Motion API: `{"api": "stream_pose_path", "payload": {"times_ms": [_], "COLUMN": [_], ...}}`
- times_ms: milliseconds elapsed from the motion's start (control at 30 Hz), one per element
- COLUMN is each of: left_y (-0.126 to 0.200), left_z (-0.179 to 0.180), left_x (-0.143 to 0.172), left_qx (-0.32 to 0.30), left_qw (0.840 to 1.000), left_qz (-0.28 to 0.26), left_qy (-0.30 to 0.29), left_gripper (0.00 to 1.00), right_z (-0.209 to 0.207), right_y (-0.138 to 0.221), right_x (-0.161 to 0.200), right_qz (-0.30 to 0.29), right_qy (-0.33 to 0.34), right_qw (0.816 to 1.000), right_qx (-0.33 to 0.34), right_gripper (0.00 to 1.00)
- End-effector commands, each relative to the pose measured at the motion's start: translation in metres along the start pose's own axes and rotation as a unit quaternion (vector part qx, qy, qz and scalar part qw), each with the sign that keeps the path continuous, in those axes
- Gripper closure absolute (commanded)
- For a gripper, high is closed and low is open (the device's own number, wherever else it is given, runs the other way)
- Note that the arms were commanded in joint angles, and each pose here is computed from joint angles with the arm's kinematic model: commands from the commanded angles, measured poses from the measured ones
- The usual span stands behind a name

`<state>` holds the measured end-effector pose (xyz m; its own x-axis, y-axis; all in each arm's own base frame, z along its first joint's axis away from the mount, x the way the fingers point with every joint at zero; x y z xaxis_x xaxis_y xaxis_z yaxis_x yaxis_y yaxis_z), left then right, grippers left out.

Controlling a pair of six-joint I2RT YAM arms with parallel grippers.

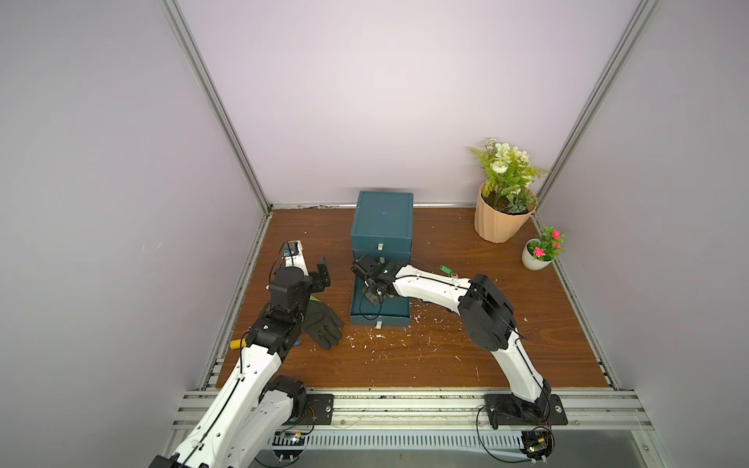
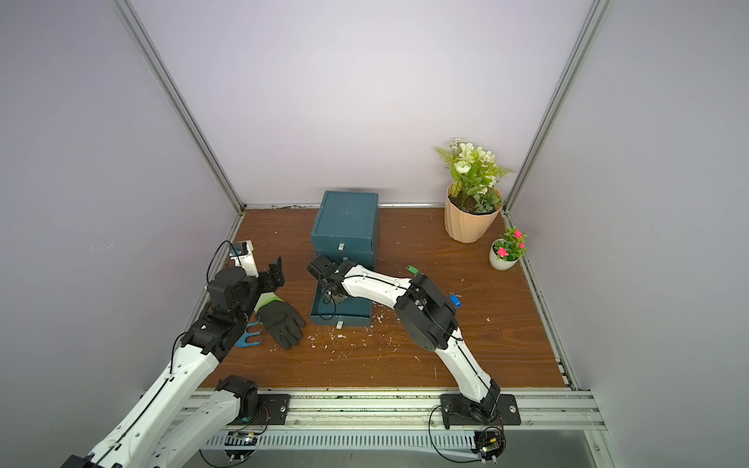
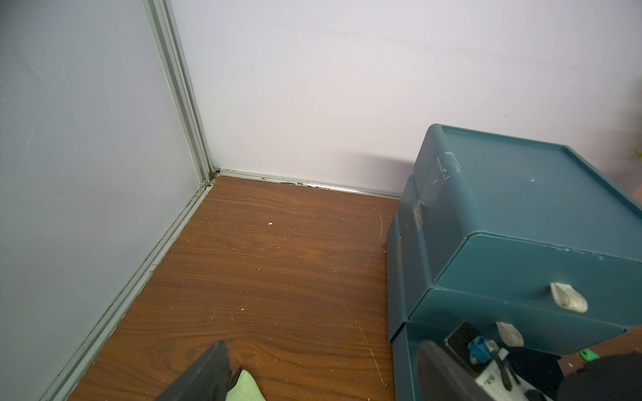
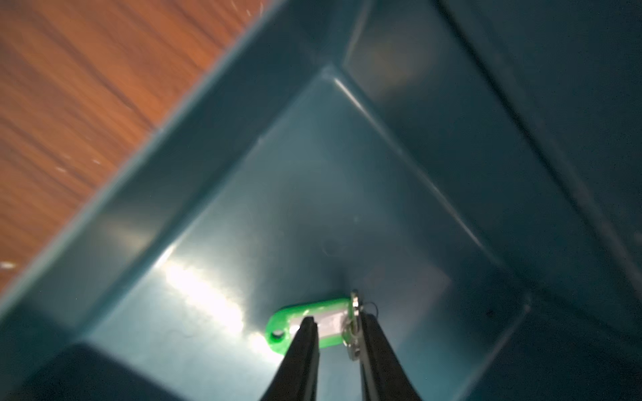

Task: Take the keys out of the drawer
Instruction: Pick up the key from the drawer.

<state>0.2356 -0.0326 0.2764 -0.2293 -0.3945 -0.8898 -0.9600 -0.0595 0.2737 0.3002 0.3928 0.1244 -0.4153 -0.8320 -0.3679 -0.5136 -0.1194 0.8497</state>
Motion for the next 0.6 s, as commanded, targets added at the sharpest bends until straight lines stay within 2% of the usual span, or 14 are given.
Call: {"api": "stream_pose_path", "payload": {"times_ms": [0, 267, 567], "left_y": [0.0, 0.001, -0.003], "left_z": [0.0, -0.001, -0.003], "left_x": [-0.005, -0.008, -0.007], "left_qx": [0.003, 0.004, 0.008], "left_qw": [1.0, 1.0, 1.0], "left_qz": [-0.009, -0.01, -0.005], "left_qy": [0.008, 0.011, 0.015], "left_gripper": [0.14, 0.14, 0.14], "right_z": [-0.016, -0.026, -0.024], "right_y": [0.013, -0.005, -0.009], "right_x": [-0.004, -0.002, 0.001], "right_qz": [-0.016, -0.008, -0.012], "right_qy": [-0.01, -0.053, -0.066], "right_qw": [0.999, 0.998, 0.998], "right_qx": [0.026, 0.027, 0.003], "right_gripper": [0.72, 0.73, 0.72]}}
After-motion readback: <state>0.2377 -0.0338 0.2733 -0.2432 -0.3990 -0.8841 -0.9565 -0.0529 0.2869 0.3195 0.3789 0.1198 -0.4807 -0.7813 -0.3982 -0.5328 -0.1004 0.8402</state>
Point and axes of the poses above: each gripper's point midway between its finger pads, its own y axis back along the fingers, its own z axis along the line the jaws close on, x = y × z, the point moved 8 cm from there along y, back along the fingers, and after that the axes turned 15 degrees about y, right-handed, at the moved point
